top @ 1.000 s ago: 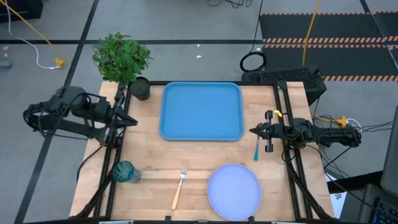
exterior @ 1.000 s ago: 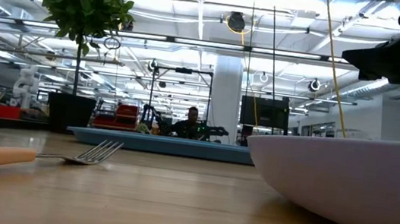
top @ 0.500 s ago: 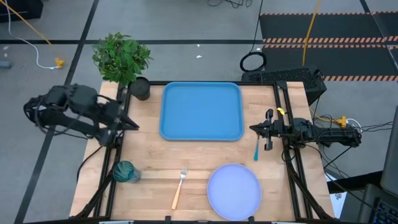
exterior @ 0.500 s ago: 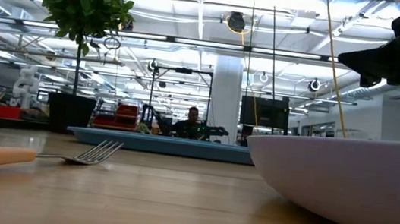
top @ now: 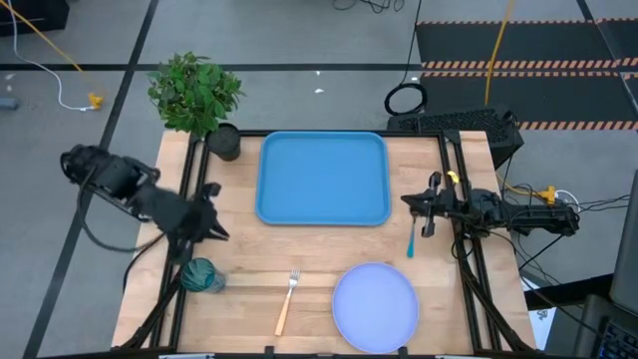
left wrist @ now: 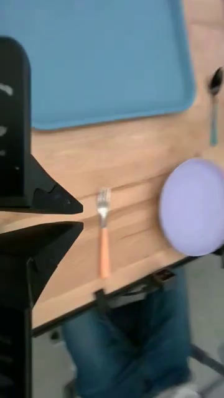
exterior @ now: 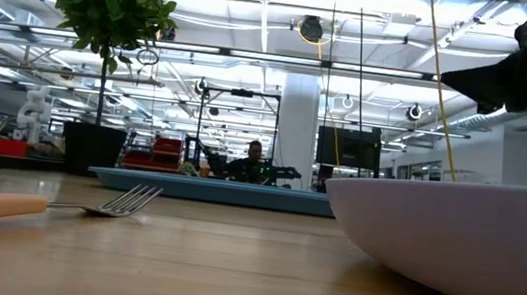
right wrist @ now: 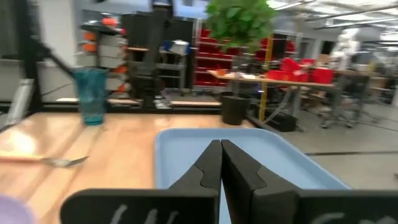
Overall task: Pick and place plate/cup/fork/spoon on tray
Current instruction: Put the blue glass on the blue serving tray
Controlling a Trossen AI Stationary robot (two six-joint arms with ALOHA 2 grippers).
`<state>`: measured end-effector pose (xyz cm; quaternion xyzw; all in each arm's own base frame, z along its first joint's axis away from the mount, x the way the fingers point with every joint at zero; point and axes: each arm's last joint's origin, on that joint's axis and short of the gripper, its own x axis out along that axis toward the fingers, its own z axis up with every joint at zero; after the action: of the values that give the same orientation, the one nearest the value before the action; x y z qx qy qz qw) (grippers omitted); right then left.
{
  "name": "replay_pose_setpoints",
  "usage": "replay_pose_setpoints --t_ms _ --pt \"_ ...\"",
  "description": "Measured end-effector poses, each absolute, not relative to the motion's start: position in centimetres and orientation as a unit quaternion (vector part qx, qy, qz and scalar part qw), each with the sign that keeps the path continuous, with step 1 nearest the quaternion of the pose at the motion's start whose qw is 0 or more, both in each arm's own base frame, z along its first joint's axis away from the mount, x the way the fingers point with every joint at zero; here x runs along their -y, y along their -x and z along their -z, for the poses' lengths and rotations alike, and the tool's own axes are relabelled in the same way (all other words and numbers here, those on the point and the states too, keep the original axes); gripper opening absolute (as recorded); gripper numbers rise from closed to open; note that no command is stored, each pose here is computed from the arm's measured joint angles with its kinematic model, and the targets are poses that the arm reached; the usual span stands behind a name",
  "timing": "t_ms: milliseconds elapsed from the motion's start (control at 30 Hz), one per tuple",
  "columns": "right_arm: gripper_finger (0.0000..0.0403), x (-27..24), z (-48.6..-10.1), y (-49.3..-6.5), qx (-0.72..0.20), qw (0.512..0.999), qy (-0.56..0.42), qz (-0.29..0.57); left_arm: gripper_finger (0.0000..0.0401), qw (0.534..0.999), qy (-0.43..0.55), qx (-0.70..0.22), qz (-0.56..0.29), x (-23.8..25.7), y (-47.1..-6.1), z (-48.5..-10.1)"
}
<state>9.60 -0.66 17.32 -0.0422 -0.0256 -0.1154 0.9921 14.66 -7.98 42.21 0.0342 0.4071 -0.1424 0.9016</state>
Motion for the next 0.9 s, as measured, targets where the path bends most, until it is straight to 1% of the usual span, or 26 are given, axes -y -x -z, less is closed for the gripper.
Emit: replay_pose_setpoints --t_ms 133,300,400,500,600,700,900 --pt "0.0 0.8 -17.5 -9.5 0.034 0.988 0.039 0.146 0.0035 0.883 -0.038 -0.441 0.154 10.5 -15.5 -41.6" --pt "0.0 0.8 -17.6 -9.5 0.036 0.988 0.038 0.148 0.0035 0.863 -0.033 -0.477 0.166 13.9 -16.3 -41.1" --pt "0.0 0.9 -17.6 -9.5 0.038 0.985 0.034 0.165 0.0035 0.844 -0.033 -0.513 0.151 15.6 -16.6 -40.6" --pt "0.0 1.1 -17.6 -9.4 0.043 0.98 0.005 0.192 0.0035 0.819 -0.035 -0.558 0.128 17.2 -16.6 -39.6" --pt "0.0 1.1 -17.6 -9.4 0.047 0.979 -0.016 0.196 0.0039 0.793 -0.036 -0.601 0.095 18.5 -16.3 -38.4" --pt "0.0 1.1 -17.6 -9.4 0.05 0.979 -0.029 0.194 0.0066 0.766 0.006 -0.641 0.051 19.4 -16.0 -37.5" --pt "0.0 1.1 -17.6 -9.4 0.054 0.979 -0.046 0.193 0.0152 0.75 0.068 -0.658 0.003 20.8 -15.3 -36.9"
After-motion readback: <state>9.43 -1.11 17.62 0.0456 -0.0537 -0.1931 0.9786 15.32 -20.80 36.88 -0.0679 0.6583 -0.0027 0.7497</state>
